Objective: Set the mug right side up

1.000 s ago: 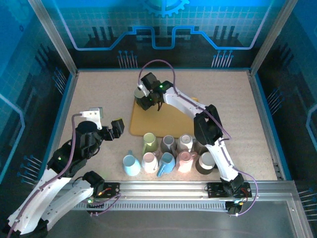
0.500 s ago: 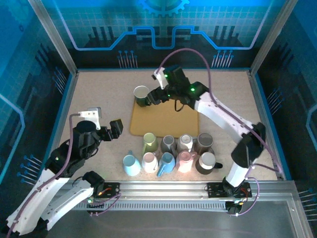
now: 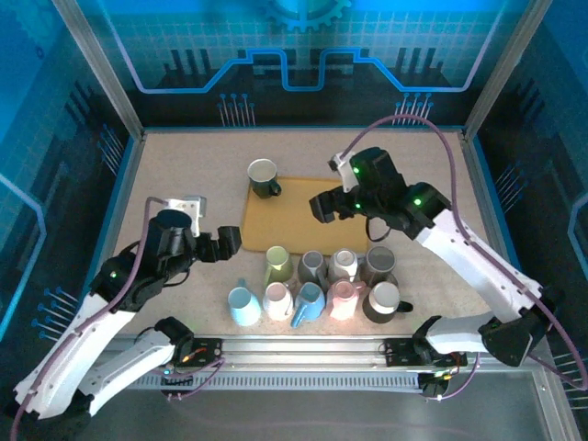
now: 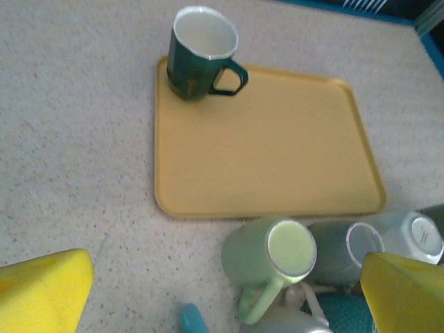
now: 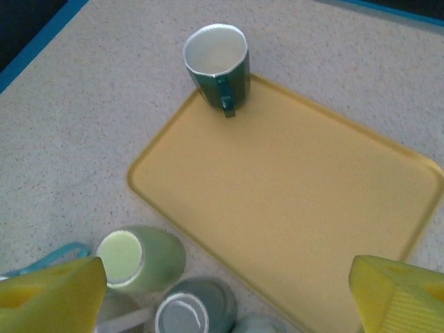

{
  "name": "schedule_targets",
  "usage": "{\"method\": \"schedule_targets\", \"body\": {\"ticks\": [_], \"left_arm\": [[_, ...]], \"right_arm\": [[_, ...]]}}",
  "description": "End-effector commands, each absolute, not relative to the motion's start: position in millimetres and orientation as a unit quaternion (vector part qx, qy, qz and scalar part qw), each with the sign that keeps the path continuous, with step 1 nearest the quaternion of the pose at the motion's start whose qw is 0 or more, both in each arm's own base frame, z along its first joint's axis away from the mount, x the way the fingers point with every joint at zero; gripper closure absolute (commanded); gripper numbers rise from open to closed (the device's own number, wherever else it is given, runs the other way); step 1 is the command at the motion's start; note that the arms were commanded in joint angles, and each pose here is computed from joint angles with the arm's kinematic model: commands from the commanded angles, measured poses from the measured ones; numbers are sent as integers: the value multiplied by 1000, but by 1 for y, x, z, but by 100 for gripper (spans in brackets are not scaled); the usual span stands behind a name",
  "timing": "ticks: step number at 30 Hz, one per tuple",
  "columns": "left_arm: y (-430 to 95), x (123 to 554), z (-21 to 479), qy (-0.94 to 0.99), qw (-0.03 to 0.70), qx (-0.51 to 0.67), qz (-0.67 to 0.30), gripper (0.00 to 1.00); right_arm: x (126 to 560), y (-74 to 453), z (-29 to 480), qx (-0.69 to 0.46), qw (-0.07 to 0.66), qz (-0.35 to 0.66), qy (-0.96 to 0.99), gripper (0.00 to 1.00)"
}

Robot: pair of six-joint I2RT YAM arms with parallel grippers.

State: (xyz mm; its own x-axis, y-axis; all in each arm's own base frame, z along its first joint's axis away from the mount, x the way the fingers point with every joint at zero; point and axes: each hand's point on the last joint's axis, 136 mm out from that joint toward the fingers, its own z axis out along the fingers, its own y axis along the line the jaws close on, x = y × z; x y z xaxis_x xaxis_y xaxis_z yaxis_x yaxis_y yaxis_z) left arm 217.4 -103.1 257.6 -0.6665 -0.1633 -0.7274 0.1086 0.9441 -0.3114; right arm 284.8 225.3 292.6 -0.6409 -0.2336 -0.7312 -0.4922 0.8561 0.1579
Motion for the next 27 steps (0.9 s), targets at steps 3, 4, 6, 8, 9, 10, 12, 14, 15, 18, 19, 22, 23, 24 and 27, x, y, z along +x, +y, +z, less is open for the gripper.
{"method": "schedule_targets", "body": {"ticks": [3, 4, 6, 8, 9, 10, 12, 14, 15, 18, 19, 22, 23, 24, 27], "left_arm": [[-114, 211, 256, 903, 388, 16, -184, 1], [-114, 211, 256, 903, 390, 19, -181, 1], [-115, 213, 256, 899, 397, 24, -184, 1], [-115, 213, 254, 896, 402, 23, -187, 1], [-115, 213, 251, 896, 402, 22, -188, 1], [-115, 212, 249, 896, 403, 22, -188, 1], [-113, 212, 244, 897, 402, 20, -182, 1], [-112, 212, 239, 898, 401, 21, -178, 1], [-111, 212, 238, 899, 401, 21, -176, 1], [-111, 213, 239, 897, 404, 20, -176, 1], [-111, 214, 238, 897, 405, 21, -176, 1], [-112, 215, 238, 896, 408, 20, -176, 1], [-112, 215, 237, 896, 407, 19, -176, 1], [-112, 215, 236, 896, 407, 19, -177, 1], [-112, 216, 236, 896, 407, 17, -178, 1]], "right_arm": [[271, 182, 289, -160, 365, 132, 908, 11], [274, 170, 284, -140, 355, 112, 918, 11], [276, 150, 273, -105, 327, 87, 935, 11], [273, 143, 263, -95, 300, 86, 945, 11], [270, 140, 258, -88, 290, 82, 949, 11], [268, 136, 254, -78, 283, 76, 953, 11], [262, 126, 246, -52, 262, 58, 962, 11], [250, 133, 241, -75, 236, 76, 966, 13], [246, 132, 238, -78, 228, 73, 968, 14], [233, 137, 228, -93, 208, 71, 971, 15], [227, 143, 224, -105, 195, 79, 972, 16], [213, 158, 209, -153, 158, 72, 973, 17], [208, 164, 203, -174, 143, 72, 972, 17], [203, 168, 199, -191, 132, 74, 970, 17], [198, 174, 187, -239, 112, 55, 963, 18]]}}
